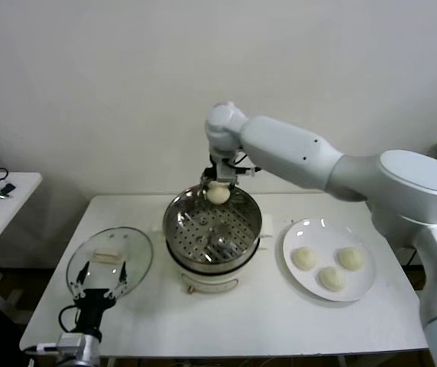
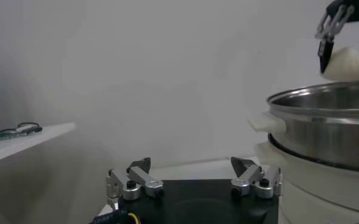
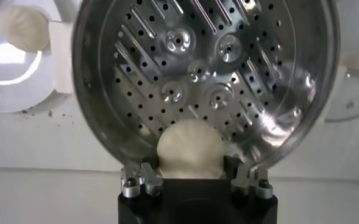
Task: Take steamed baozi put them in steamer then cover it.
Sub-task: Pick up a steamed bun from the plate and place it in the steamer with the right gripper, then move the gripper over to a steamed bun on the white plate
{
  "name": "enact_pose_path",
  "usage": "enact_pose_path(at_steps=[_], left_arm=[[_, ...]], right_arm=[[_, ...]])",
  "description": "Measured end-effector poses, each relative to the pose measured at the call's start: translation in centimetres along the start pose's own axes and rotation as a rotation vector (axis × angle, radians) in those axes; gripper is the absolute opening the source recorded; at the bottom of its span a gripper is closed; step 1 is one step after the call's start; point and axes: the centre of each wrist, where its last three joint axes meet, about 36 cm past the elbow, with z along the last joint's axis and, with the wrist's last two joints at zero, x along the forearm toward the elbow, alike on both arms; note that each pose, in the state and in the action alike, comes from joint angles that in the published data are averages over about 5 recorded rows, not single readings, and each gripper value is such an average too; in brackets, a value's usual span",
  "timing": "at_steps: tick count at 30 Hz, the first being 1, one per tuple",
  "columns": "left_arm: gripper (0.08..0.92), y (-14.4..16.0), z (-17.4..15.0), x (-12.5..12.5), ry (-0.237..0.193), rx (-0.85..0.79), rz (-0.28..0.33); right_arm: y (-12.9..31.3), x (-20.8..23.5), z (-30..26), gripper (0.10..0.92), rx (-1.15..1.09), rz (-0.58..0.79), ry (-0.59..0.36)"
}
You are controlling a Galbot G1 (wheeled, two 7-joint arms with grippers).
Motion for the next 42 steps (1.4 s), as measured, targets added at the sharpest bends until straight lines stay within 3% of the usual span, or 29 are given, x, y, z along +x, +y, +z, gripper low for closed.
enact_pose_path(at_steps=[12, 22, 32, 42], left_arm=[[0.823, 0.4, 0.0, -0.1, -0.002, 0.005, -0.011], [0.823, 0.4, 0.3, -0.1, 0.002, 0.012, -0.011], [0.823, 0.4, 0.4, -0.4, 0.002, 0.012, -0.022], [0.823, 0.6, 0.5, -0.1, 0.009, 0.006, -0.030]], right_arm=[[-0.7, -3.8, -1.5, 0.702, 0.042, -0.041, -0.011], [-1.1, -5.2, -2.2, 0.800, 0.049, -0.037, -0.011], [-0.6, -3.5, -1.7, 0.823, 0.033, -0.018, -0.006], [2.4, 1.0, 0.0, 0.823, -0.083, 0.013, -0.036]])
